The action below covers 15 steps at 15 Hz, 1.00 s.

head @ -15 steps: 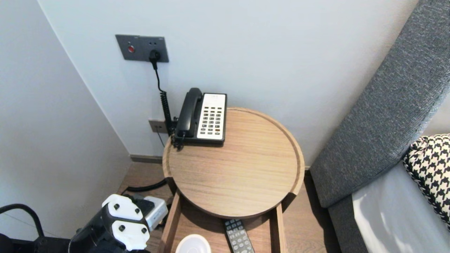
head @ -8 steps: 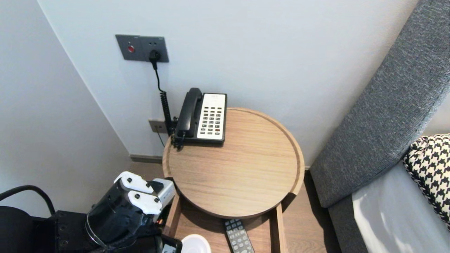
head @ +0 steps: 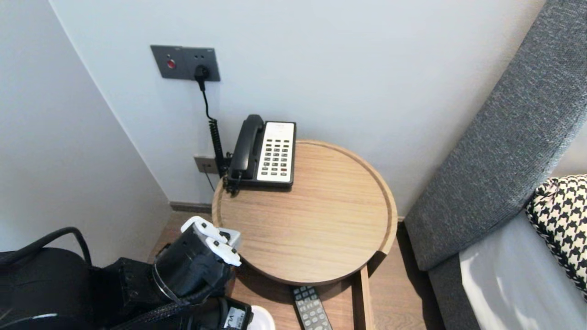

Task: Take the remote control out of the drawer one by one and place them on the table

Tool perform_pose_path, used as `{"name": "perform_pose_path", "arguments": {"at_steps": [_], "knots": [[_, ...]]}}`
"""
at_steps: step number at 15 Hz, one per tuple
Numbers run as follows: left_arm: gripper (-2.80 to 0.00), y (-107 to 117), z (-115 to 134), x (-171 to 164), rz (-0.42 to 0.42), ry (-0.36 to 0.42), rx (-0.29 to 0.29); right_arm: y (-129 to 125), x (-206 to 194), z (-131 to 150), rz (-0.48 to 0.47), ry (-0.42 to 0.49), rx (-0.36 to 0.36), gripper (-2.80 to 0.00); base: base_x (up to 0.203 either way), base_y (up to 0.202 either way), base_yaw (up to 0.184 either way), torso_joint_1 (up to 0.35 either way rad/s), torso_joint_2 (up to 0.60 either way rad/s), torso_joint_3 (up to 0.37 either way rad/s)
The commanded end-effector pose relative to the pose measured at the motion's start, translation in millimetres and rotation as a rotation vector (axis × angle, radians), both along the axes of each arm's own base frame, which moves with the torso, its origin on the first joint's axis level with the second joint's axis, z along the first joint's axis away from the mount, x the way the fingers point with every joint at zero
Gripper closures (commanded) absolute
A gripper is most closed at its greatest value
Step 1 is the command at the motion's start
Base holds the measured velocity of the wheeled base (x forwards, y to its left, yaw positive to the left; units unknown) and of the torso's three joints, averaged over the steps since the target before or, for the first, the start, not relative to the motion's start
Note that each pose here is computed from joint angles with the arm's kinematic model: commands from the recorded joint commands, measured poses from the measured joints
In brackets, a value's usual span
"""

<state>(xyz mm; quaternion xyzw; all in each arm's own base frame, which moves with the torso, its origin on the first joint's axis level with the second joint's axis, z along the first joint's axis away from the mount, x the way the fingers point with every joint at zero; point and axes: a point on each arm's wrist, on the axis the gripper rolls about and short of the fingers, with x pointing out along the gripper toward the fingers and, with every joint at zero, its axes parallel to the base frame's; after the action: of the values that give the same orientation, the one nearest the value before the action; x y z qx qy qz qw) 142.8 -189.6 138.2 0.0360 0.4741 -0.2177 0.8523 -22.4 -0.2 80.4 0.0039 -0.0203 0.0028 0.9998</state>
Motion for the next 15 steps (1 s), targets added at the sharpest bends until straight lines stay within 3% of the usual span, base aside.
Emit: {"name": "perform_pose_path", "arguments": {"at_steps": [1, 4, 10, 15], "knots": [[-2.8, -10, 3, 5, -0.001, 0.03, 0.037, 0, 2, -7, 0.001, 0.025, 0.0, 0.0, 0.0, 0.0, 0.0, 0.0, 0.0, 0.0], [-2.8, -21, -7, 7, -0.012, 0.053, 0.083, 0, 2, -7, 0.001, 0.025, 0.0, 0.0, 0.0, 0.0, 0.0, 0.0, 0.0, 0.0], [-2.8, -44, -26, 12, -0.037, 0.059, 0.111, 0, 2, -7, 0.001, 0.025, 0.0, 0.0, 0.0, 0.0, 0.0, 0.0, 0.0, 0.0], [-2.8, -50, -35, 15, -0.014, 0.07, 0.134, 0, 2, -7, 0.001, 0.025, 0.0, 0.0, 0.0, 0.0, 0.0, 0.0, 0.0, 0.0]]}}
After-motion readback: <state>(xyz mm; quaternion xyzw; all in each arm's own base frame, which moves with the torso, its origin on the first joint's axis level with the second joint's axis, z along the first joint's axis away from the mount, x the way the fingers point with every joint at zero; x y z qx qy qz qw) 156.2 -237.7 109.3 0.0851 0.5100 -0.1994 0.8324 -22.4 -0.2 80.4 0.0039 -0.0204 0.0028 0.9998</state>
